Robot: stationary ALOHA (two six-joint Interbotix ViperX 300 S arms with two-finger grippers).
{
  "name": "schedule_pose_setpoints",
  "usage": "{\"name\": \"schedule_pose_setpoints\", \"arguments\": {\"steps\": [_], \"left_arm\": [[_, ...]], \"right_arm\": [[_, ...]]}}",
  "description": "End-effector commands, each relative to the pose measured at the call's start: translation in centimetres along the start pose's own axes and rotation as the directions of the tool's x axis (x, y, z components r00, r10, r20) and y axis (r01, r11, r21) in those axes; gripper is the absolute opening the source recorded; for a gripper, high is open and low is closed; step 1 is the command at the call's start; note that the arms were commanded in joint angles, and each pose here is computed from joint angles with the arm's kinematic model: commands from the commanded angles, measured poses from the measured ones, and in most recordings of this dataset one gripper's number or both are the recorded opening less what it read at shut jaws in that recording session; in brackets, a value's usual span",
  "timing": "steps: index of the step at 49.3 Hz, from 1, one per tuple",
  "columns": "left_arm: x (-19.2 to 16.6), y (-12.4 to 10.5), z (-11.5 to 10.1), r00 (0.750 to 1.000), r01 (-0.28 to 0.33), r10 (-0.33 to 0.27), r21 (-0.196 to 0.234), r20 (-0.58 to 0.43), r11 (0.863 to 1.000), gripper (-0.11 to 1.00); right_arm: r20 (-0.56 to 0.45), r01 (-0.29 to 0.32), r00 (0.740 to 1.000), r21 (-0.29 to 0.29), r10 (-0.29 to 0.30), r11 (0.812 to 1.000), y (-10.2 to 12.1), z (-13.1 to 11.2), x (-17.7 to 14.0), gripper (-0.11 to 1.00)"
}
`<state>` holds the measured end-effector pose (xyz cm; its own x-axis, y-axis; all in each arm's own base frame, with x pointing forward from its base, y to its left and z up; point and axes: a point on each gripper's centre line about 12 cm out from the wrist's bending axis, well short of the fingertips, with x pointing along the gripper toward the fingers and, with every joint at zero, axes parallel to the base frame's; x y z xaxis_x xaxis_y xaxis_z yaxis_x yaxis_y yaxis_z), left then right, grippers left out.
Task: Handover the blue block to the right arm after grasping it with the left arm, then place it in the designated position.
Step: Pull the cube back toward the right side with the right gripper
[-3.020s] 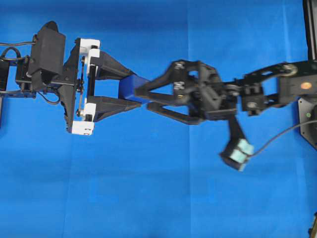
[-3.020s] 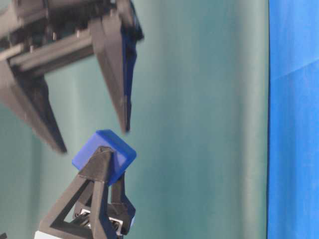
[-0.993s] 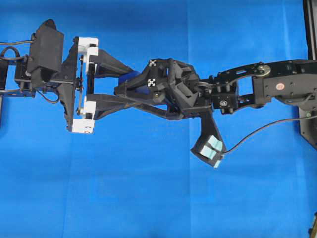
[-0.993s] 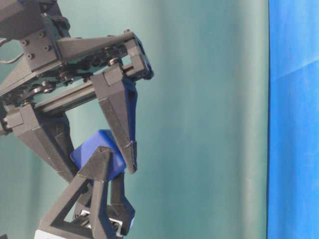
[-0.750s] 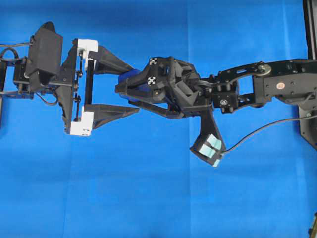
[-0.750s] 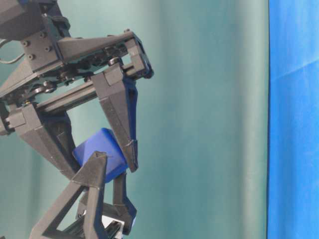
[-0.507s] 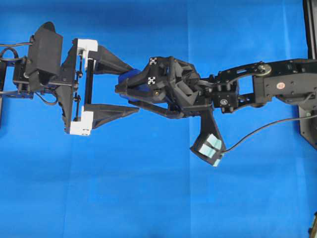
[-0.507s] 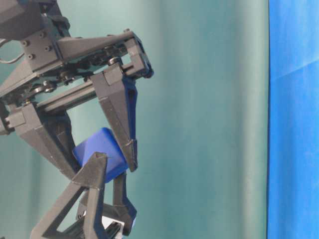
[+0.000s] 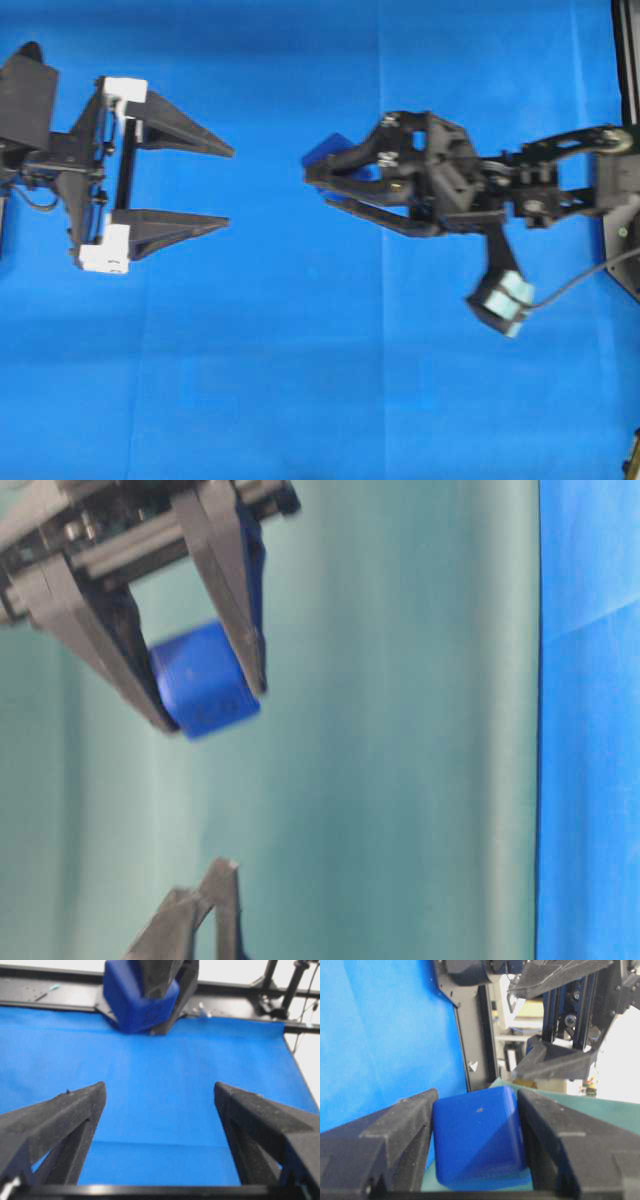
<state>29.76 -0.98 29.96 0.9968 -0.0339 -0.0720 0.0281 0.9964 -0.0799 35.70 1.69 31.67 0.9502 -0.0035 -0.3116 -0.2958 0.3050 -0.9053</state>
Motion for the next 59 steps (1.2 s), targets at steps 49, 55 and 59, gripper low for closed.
{"name": "schedule_pose_setpoints", "arguments": {"steps": [49,55,59], "left_arm": [[-1.9,-0.1,0.9,1.000,0.004,-0.004,0.011,0.030,1.000,0.91],[-1.9,-0.1,0.8,1.000,0.004,-0.004,0.012,0.029,1.000,0.91],[-1.9,-0.2,0.9,1.000,0.005,-0.006,0.013,0.030,1.000,0.91]], "right_arm": [[0.068,-0.016,0.997,0.680,-0.042,0.733,-0.4,1.1,-5.1,0.45],[0.077,-0.036,0.996,0.842,-0.053,0.538,-0.9,1.2,-5.7,0.45],[0.084,-0.052,0.995,0.914,-0.062,0.403,-1.1,1.3,-6.2,0.44]]}}
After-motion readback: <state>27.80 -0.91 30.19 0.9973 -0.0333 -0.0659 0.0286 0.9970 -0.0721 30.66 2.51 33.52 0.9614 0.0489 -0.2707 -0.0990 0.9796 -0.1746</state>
